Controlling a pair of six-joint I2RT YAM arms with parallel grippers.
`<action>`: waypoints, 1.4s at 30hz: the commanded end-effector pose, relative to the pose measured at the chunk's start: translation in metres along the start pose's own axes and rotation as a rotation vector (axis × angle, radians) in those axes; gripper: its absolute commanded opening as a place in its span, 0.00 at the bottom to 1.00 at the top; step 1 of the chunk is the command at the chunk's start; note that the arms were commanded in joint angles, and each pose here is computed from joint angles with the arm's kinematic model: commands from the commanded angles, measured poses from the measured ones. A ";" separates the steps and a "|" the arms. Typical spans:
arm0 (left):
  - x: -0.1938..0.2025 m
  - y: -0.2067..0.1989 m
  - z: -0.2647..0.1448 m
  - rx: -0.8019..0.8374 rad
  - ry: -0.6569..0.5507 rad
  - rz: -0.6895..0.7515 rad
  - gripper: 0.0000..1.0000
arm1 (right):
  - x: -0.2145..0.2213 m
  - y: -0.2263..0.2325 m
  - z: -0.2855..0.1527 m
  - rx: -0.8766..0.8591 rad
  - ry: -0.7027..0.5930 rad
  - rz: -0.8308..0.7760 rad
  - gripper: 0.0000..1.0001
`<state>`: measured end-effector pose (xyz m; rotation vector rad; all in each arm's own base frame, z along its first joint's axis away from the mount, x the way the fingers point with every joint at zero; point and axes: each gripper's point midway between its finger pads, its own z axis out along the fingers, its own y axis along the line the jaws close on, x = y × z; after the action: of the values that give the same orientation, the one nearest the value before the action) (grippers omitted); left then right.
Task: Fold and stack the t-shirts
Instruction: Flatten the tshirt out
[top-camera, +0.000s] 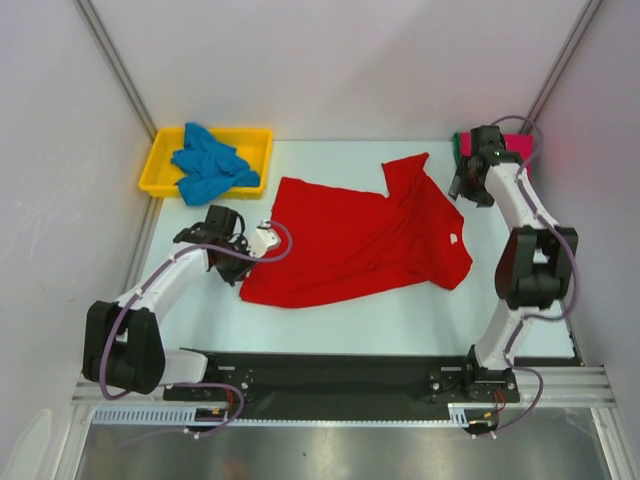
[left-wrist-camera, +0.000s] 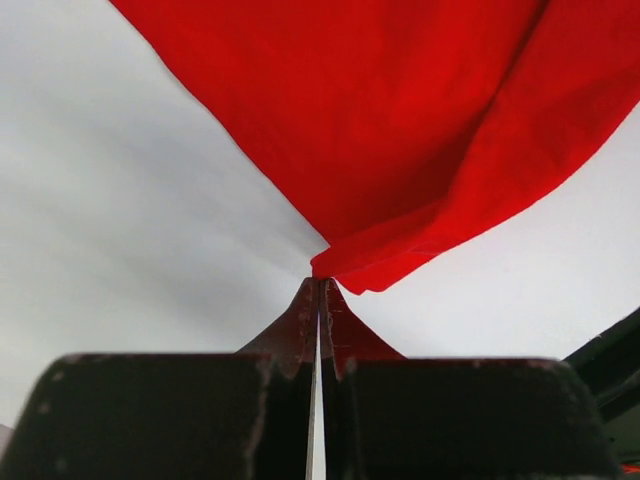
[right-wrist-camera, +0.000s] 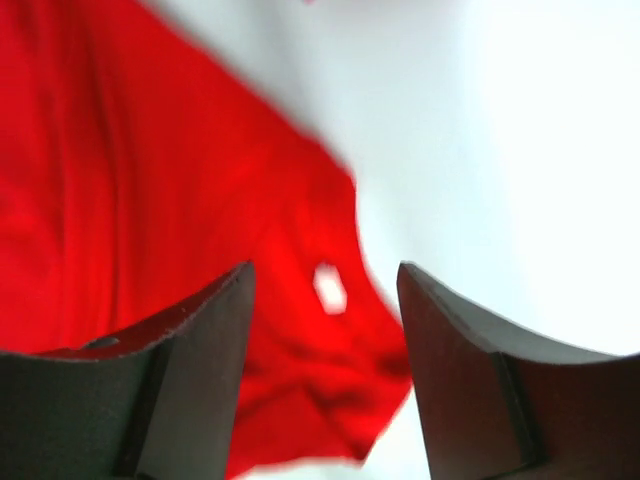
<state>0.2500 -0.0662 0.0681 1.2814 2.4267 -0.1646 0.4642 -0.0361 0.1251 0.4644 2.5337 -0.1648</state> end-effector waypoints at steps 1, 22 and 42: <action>-0.019 0.006 -0.007 -0.013 -0.063 0.015 0.00 | 0.056 0.005 -0.036 -0.003 0.060 0.059 0.62; -0.203 0.092 0.013 -0.233 -0.400 -0.108 0.79 | 0.187 -0.074 -0.034 0.036 0.191 0.433 0.55; -0.186 0.178 0.176 -0.360 0.009 -0.305 0.64 | 0.200 -0.041 -0.003 -0.041 0.240 0.416 0.44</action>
<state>0.5550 -0.1676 0.0296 0.6951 2.3796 0.1455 0.2848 -0.0174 0.0253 1.0078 2.6055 0.0816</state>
